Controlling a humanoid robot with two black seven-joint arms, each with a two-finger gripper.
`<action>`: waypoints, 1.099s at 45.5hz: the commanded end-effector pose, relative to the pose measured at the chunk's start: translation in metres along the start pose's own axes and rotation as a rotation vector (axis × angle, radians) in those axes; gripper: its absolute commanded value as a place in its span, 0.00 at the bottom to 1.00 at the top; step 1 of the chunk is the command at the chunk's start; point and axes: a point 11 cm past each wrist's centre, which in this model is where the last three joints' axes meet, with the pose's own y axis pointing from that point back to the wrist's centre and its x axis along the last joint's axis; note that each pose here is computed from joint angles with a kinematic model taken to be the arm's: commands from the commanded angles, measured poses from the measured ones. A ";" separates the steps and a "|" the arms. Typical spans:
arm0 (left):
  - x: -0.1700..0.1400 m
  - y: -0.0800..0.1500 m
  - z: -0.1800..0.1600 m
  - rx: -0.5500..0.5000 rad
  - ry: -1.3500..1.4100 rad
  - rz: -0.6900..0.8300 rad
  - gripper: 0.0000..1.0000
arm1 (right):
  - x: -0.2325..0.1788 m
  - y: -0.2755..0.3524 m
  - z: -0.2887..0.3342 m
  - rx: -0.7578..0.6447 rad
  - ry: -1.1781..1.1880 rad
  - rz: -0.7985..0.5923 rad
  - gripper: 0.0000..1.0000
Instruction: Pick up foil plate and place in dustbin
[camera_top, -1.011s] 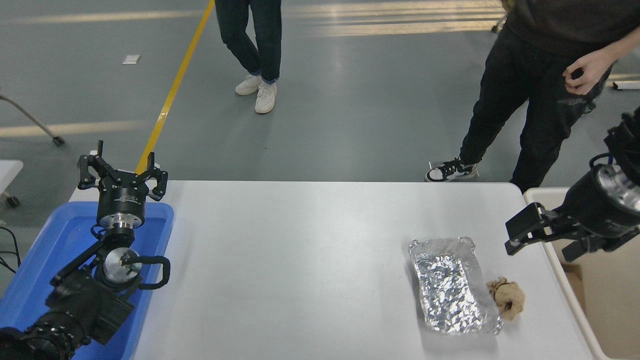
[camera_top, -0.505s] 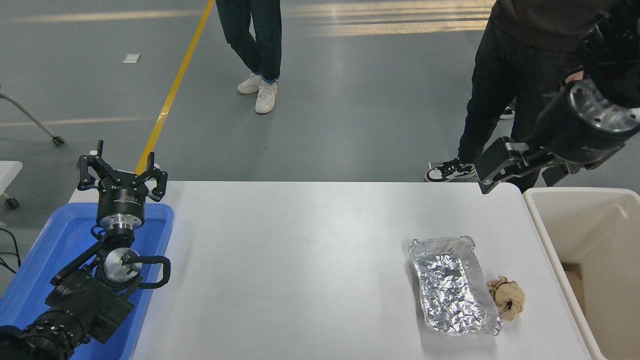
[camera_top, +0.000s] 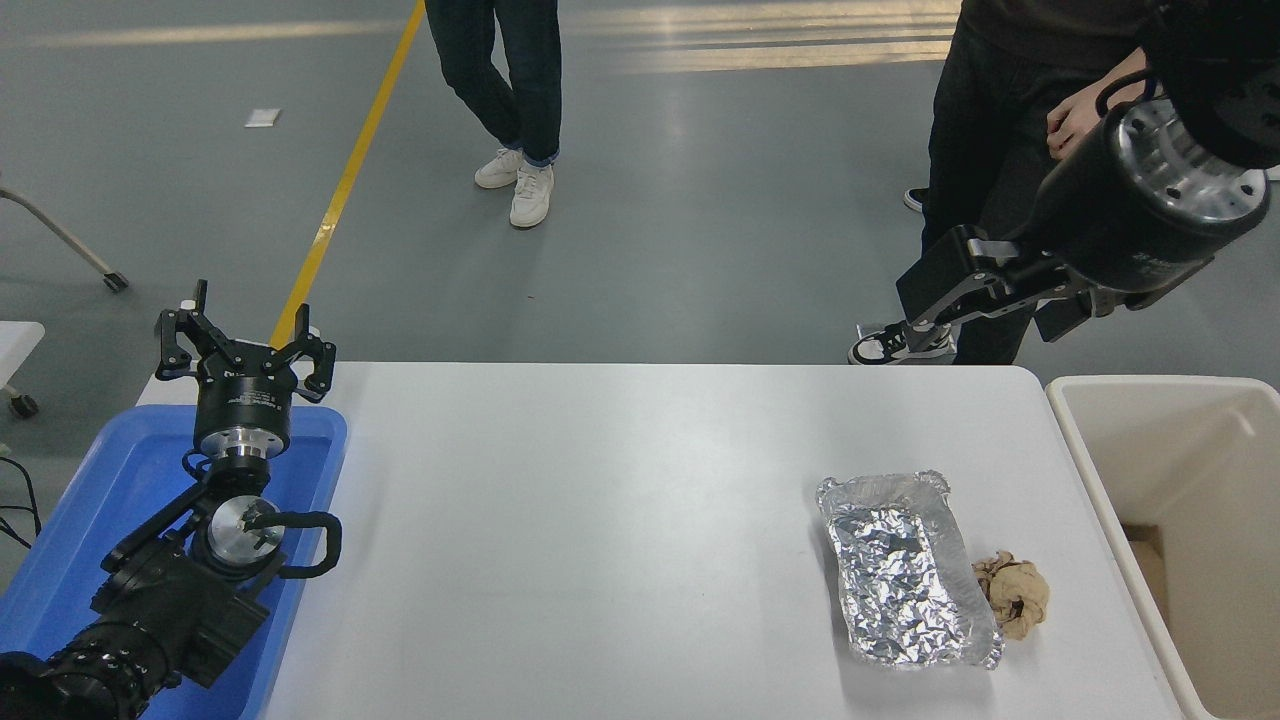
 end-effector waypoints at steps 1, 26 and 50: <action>0.000 0.000 0.000 0.000 0.000 0.000 0.99 | -0.012 -0.048 0.011 -0.008 0.009 -0.117 1.00; 0.000 0.000 0.000 -0.002 0.000 0.000 0.99 | -0.043 -0.256 0.141 -0.226 0.057 0.070 1.00; 0.000 0.000 0.000 0.000 0.000 0.000 0.99 | -0.084 -0.345 0.138 -0.201 0.038 0.105 1.00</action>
